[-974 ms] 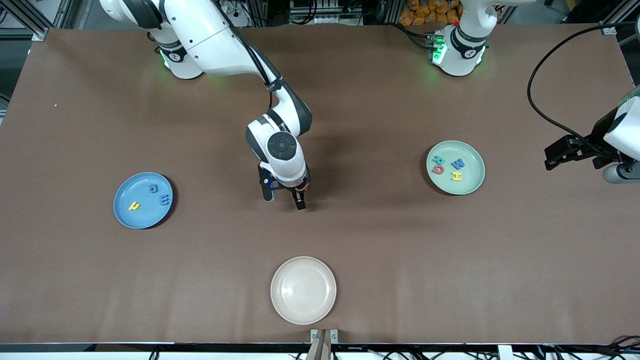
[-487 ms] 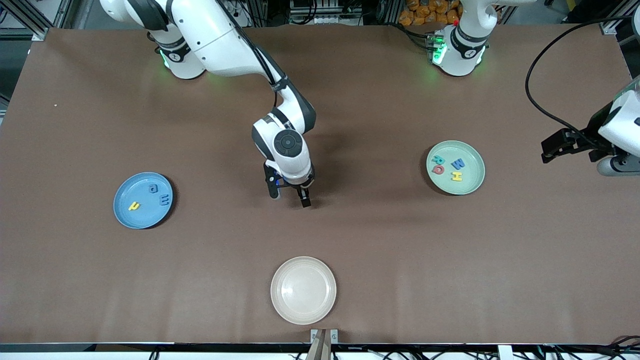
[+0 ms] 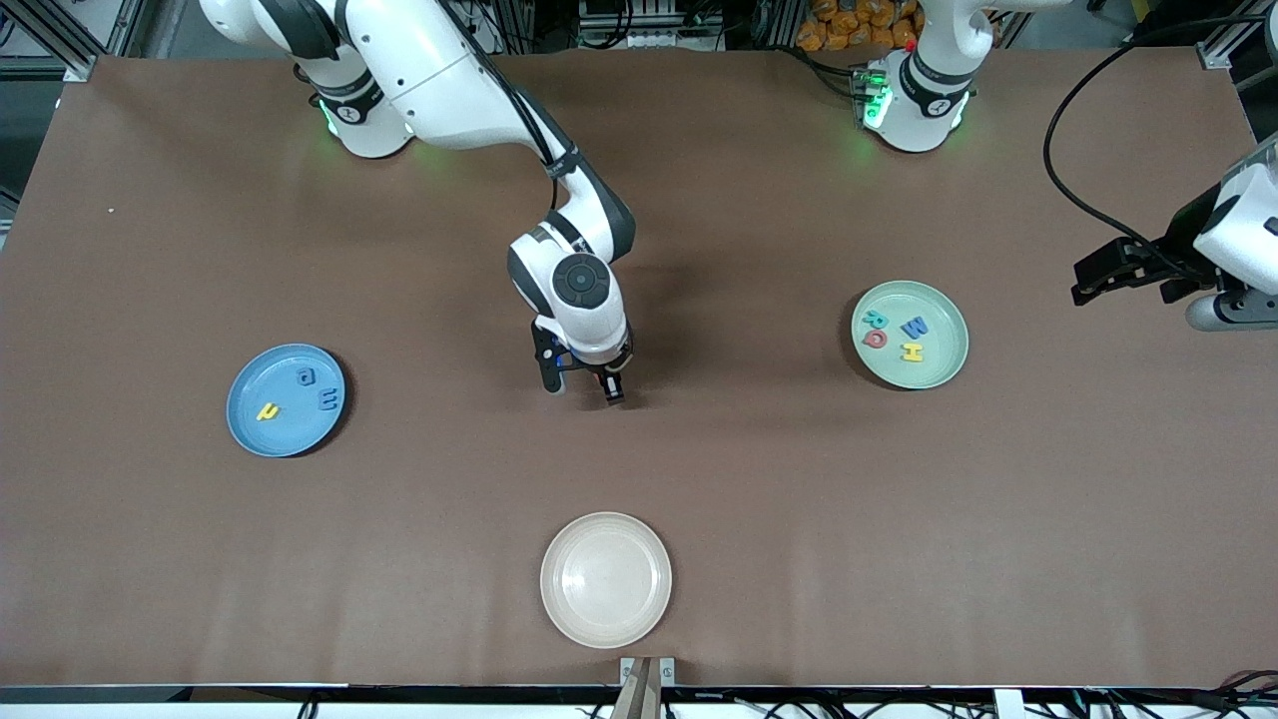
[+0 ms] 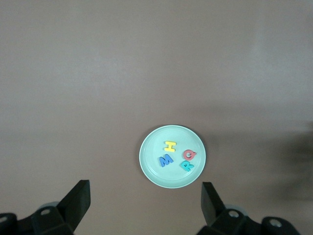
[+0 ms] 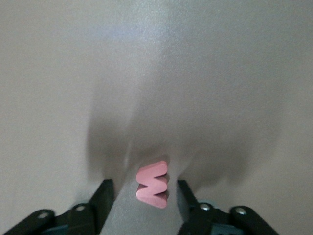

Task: Sort upper and lower case letters into plates
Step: 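Lower and close the right gripper on the pink w, then carry the pink w over the blue plate with the right gripper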

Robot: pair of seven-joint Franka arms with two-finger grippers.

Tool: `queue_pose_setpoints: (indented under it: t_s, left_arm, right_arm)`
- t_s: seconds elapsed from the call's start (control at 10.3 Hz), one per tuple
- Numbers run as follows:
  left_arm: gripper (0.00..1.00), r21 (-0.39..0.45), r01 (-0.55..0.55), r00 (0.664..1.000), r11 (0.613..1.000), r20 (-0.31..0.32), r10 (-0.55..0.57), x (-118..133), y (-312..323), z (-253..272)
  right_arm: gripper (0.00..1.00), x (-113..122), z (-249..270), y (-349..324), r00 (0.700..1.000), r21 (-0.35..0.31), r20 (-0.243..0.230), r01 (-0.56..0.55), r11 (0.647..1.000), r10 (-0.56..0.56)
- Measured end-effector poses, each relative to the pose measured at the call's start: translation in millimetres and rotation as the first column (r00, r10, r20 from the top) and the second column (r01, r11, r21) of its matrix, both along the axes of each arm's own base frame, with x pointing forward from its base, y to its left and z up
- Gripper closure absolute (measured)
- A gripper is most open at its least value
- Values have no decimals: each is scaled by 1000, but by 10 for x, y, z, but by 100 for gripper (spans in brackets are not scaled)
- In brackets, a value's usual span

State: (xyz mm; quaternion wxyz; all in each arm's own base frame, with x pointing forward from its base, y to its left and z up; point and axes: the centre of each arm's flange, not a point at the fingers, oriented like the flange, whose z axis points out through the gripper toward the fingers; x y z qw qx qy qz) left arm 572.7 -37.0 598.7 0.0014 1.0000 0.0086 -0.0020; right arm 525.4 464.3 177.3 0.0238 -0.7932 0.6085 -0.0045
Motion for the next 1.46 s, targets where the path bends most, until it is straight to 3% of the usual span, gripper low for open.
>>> queue_pose_setpoints:
  t_s: [0.19,0.58,0.88,1.07,1.46]
  left_arm:
    - [0,-2,0,1000,1000,-3,0,-97,14,-11]
    - [0,-3,0,1000,1000,-2,0,-135,18,-23]
    - [0,-3,2,1000,1000,-1,-2,-132,14,-29]
    - [0,-3,2,1000,1000,5,-2,-126,14,-25]
    - [0,-4,2,1000,1000,7,-2,-123,10,-24]
  right_arm:
    - [72,12,48,21,1000,4,5,-1,1000,1]
    - [73,64,40,-64,1000,-18,-1,10,1000,-10]
    - [73,341,67,-478,1000,-109,-1,8,994,-9]
    - [73,574,222,-883,998,-168,-42,-49,985,43]
    - [73,1090,564,-2057,981,-196,-147,-153,969,125]
